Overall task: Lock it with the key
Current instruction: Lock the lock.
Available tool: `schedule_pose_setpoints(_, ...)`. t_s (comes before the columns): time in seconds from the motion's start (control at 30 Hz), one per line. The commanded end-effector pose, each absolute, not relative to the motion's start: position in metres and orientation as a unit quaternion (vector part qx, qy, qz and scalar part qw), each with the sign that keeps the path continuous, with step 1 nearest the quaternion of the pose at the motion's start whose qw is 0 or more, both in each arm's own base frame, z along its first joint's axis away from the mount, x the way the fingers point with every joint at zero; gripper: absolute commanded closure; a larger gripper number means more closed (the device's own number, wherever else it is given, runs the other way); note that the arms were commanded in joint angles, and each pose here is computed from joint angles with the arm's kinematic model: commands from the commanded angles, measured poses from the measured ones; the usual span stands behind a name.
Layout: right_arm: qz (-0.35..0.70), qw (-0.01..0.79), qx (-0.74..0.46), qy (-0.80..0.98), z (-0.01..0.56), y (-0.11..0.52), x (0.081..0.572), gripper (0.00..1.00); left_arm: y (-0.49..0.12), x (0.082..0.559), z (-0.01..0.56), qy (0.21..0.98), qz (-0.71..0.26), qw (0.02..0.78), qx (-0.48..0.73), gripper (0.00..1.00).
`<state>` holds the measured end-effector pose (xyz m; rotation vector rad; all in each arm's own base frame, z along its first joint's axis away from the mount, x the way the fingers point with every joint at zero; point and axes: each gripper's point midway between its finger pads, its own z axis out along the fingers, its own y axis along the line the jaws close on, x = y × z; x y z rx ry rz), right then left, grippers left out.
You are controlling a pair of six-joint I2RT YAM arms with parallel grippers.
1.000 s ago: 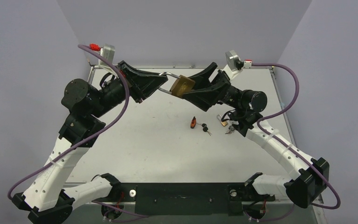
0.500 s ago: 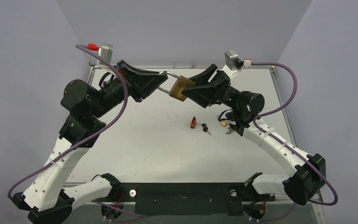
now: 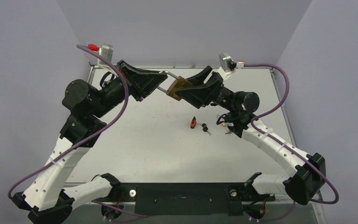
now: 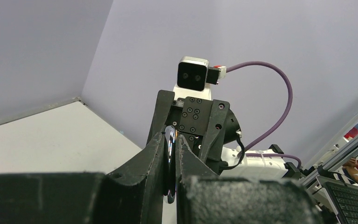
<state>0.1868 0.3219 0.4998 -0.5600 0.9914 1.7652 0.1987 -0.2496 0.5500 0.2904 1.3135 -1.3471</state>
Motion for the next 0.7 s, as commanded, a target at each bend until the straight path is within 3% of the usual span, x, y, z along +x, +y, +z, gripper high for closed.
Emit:
schedule_pose_setpoints(0.0, 0.72, 0.528, -0.235, 0.385, 0.513, 0.317, 0.182, 0.55, -0.229, 0.185, 0.598, 0.486, -0.589, 0.637, 0.11, 1.0)
schedule_pose_setpoints(0.67, 0.697, 0.536, -0.229, 0.419, 0.494, 0.326, 0.191, 0.57, -0.225, 0.182, 0.604, 0.475, -0.596, 0.64, 0.102, 1.0)
